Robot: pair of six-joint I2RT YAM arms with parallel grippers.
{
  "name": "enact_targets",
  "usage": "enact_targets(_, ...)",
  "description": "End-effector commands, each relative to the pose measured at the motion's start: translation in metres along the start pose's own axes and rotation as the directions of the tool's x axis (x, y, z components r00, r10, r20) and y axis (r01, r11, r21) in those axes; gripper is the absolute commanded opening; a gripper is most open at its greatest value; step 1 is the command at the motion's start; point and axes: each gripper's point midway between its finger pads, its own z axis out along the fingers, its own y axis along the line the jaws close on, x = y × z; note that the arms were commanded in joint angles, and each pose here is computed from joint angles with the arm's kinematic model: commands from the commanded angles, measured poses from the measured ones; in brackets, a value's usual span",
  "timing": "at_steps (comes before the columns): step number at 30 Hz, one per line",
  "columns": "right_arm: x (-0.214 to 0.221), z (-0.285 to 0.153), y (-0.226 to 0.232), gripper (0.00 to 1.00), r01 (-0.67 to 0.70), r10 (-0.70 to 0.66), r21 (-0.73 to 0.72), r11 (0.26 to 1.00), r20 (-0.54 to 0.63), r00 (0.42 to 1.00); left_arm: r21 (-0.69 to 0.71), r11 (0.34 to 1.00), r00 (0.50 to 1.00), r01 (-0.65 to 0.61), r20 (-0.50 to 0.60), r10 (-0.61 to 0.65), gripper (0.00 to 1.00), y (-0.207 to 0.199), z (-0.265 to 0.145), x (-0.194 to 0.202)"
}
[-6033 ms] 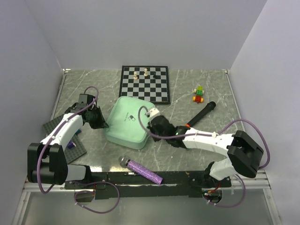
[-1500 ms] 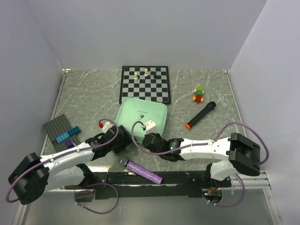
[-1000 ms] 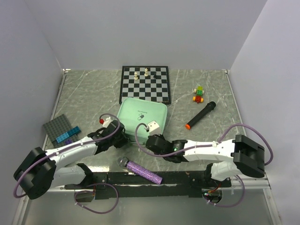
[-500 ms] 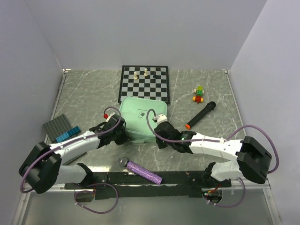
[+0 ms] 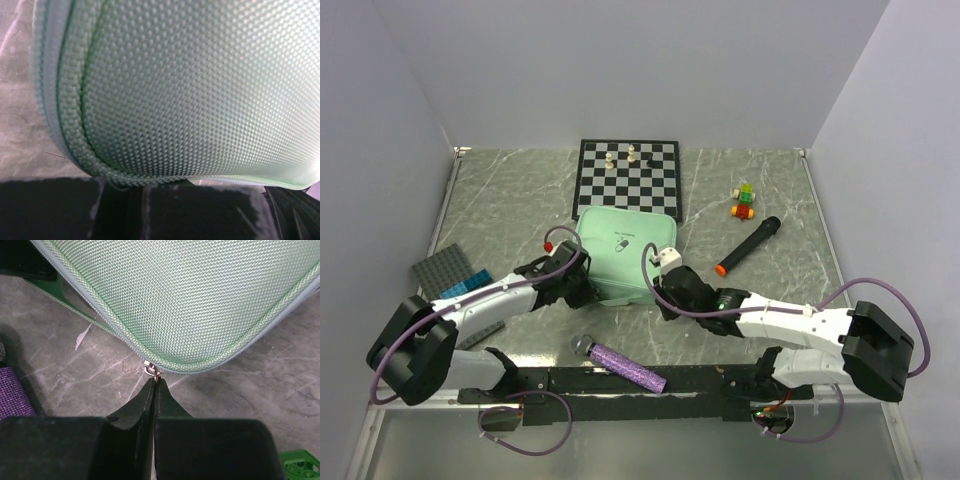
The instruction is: Organize the medicine kit
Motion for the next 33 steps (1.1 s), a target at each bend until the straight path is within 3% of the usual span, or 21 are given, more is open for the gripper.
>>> enact_targets(1,-0.011,-0.014,-0.006,0.0,0.015,-0.023,0.081,0.997,0.099,0.995,-0.201,0.979,0.996,-0.011,0.08,0.028,0.01,0.045,0.028,-0.024)
enact_targets(10,0.008,-0.02,-0.055,0.0,-0.106,0.087,0.326,0.939,0.072,0.994,-0.232,0.971,0.993,-0.055,0.086,0.076,0.01,0.055,0.027,-0.028)
enact_targets(18,0.003,-0.017,-0.09,0.0,-0.254,0.224,0.378,0.89,0.123,0.967,-0.233,0.971,0.992,-0.06,0.099,0.085,0.01,0.067,0.019,-0.035)
enact_targets(24,-0.042,-0.004,-0.142,0.0,-0.321,0.259,0.475,0.819,0.192,0.947,-0.235,0.966,0.985,-0.107,0.108,0.136,0.01,0.065,0.013,-0.04)
enact_targets(27,-0.072,0.007,-0.167,0.0,-0.38,0.301,0.447,0.81,0.238,0.923,-0.238,0.965,0.983,-0.114,0.116,0.144,0.01,0.066,0.01,-0.042)
enact_targets(33,-0.137,0.035,-0.206,0.0,-0.385,0.243,0.458,0.801,0.339,0.909,-0.237,0.962,0.982,-0.133,0.097,0.16,0.01,0.069,0.014,-0.038)
